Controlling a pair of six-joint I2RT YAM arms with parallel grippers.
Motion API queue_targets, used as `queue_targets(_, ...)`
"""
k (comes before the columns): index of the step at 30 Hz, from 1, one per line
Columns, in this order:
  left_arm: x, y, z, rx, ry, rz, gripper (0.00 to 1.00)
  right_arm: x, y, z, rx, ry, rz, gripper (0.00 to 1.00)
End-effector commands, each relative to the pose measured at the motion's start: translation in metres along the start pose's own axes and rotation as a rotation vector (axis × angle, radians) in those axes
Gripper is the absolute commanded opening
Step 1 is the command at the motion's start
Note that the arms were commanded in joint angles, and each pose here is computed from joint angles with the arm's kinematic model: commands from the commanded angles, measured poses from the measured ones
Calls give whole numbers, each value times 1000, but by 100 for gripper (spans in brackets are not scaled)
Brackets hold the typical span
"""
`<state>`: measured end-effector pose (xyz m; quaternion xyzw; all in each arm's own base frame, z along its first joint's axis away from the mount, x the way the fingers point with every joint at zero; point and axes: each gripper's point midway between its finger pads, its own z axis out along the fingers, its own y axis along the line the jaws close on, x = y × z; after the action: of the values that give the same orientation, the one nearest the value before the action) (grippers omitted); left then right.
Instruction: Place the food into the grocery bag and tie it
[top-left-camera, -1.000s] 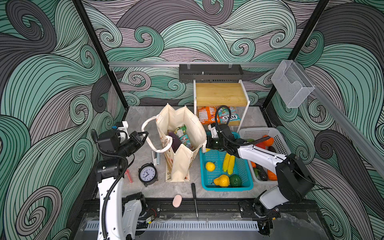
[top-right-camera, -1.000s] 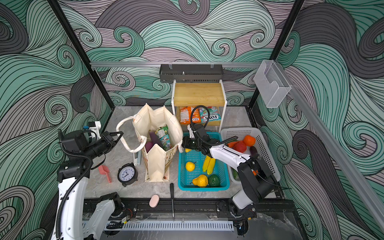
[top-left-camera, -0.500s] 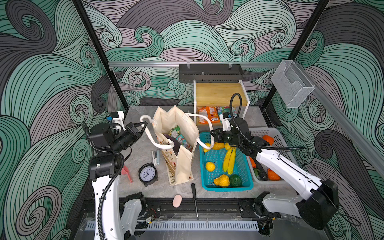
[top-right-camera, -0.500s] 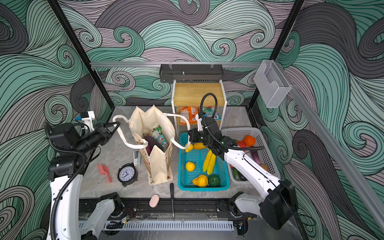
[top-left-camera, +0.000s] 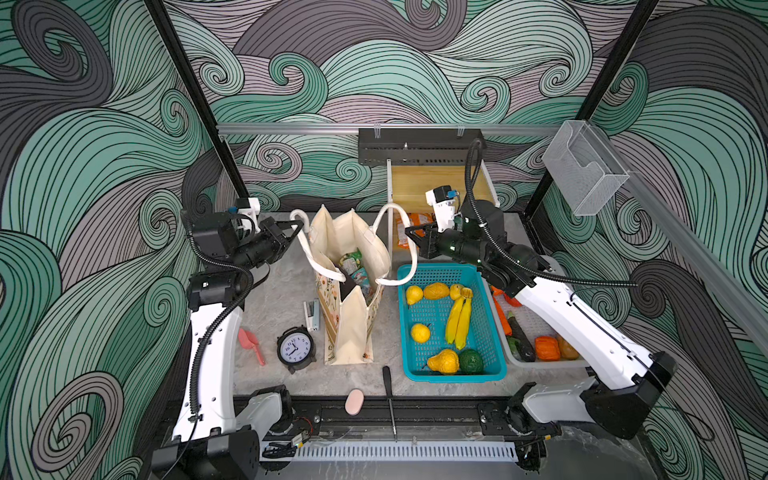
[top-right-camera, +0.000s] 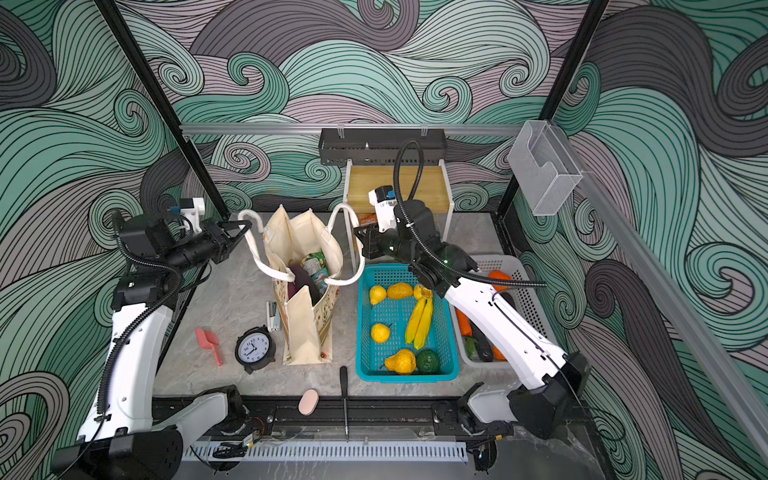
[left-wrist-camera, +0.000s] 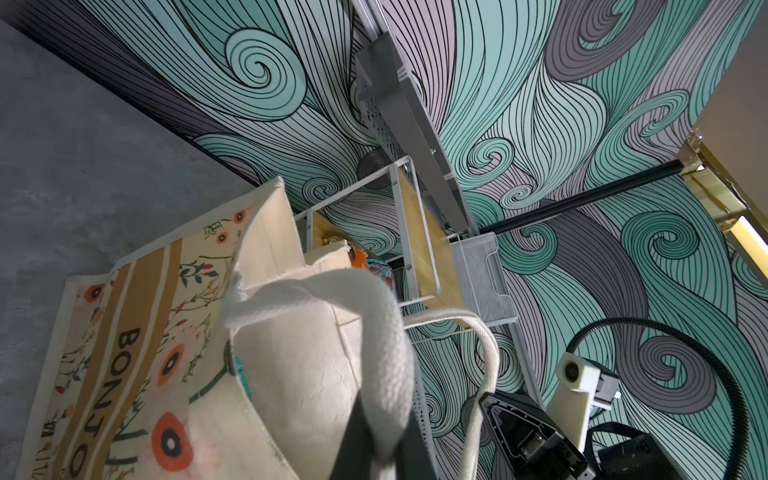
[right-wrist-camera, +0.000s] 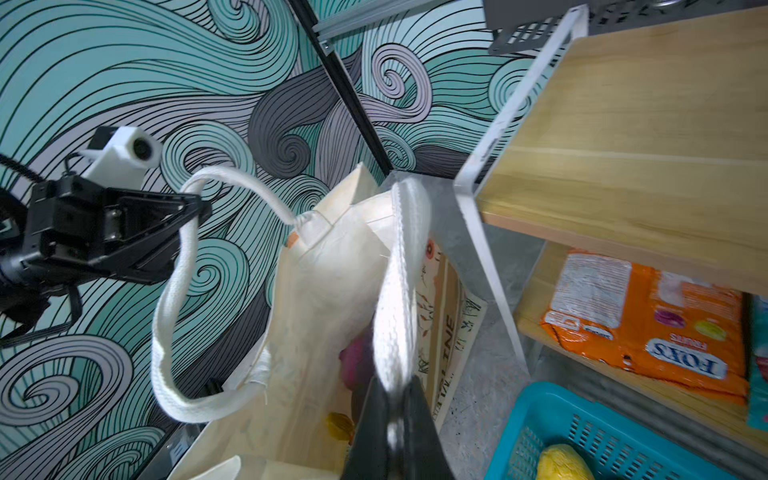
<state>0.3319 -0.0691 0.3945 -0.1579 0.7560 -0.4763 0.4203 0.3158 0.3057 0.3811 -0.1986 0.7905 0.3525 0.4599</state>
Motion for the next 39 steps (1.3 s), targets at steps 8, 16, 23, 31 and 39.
queue_targets(8,8,-57,18,139,67,108,6,7,65,42,-230,46,-53,0)
queue_targets(16,25,-68,37,139,157,158,6,31,86,78,-357,121,-18,0)
queue_targets(23,26,-81,47,116,173,209,7,39,88,89,-391,115,-8,0)
queue_targets(31,37,-63,68,14,236,244,24,42,107,90,-557,89,45,0)
queue_targets(39,25,-54,53,-165,195,381,37,50,99,96,-534,70,82,0)
